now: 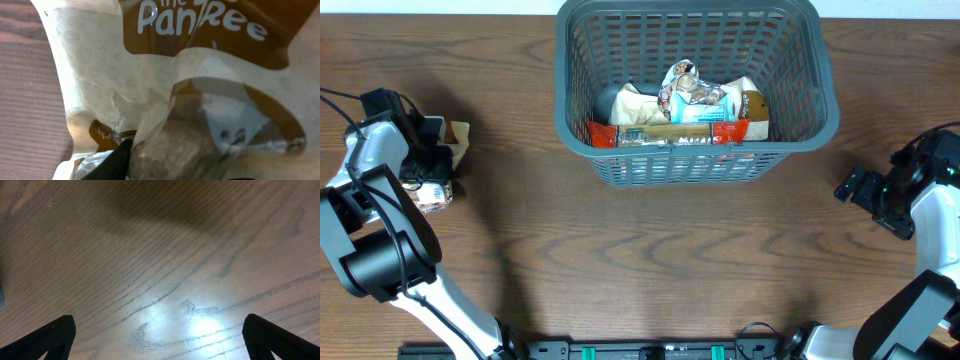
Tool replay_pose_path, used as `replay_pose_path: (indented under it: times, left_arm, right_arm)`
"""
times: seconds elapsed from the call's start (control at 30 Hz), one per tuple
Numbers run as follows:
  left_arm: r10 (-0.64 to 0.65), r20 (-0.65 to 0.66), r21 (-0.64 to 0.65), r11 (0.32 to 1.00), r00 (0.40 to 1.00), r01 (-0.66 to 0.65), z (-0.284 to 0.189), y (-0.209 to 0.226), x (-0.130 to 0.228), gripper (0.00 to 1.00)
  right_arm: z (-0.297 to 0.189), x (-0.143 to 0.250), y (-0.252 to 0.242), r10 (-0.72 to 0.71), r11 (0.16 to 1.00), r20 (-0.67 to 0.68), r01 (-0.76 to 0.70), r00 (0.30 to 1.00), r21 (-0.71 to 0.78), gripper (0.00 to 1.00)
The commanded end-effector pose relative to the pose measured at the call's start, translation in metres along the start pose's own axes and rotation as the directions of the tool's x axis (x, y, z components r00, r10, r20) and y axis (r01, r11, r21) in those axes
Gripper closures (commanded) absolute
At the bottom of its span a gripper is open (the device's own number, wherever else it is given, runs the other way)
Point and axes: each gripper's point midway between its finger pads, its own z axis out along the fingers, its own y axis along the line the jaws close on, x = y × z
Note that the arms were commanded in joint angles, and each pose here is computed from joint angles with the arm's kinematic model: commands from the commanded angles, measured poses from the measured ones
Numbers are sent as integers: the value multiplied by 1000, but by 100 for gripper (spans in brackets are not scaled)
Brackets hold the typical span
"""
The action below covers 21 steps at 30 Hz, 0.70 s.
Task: Pack container
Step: 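Move the left gripper to the PaperTree bag and grasp it, then lift the PaperTree bag and carry it over the basket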
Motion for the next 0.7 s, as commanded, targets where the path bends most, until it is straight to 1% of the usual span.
replay_pose_path:
  times: [0.0, 0.13, 0.23, 0.37, 0.5, 0.6, 0.63, 0.67]
  left_arm:
    - [-48, -70, 21, 999, 996, 49, 17, -8, 14, 68]
    - [-46, -47, 18, 999, 998, 47, 5, -15, 6, 69]
    - [-30, 12, 2, 1000, 999, 30, -16, -22, -10, 69]
    - [18, 135, -32, 999, 991, -14, -62, -34, -35, 69]
    - [63, 276, -69, 997, 959, -46, -119, -50, -57, 68]
    - [52, 399, -82, 996, 915, -21, -170, -62, -72, 81]
    - [46, 434, -82, 997, 900, -12, -185, -65, -76, 81]
    - [46, 472, -83, 997, 880, -8, -202, -69, -80, 86]
  right_arm:
    - [-1, 2, 3, -18, 1000, -2, 18, 1000, -8, 1]
    - [-1, 2, 3, -18, 1000, -2, 18, 1000, -8, 1]
    - [-1, 1, 3, -18, 1000, -1, 18, 1000, -8, 1]
    - [-1, 1, 3, -19, 1000, -1, 19, 1000, -8, 1]
    - [-1, 1, 3, -19, 1000, -1, 19, 1000, -9, 1]
    - [-1, 1, 3, -19, 1000, 0, 19, 1000, -9, 1]
    - [-1, 1, 3, -19, 1000, 1, 19, 1000, -9, 1]
    - [-1, 1, 3, -19, 1000, 2, 19, 1000, -9, 1]
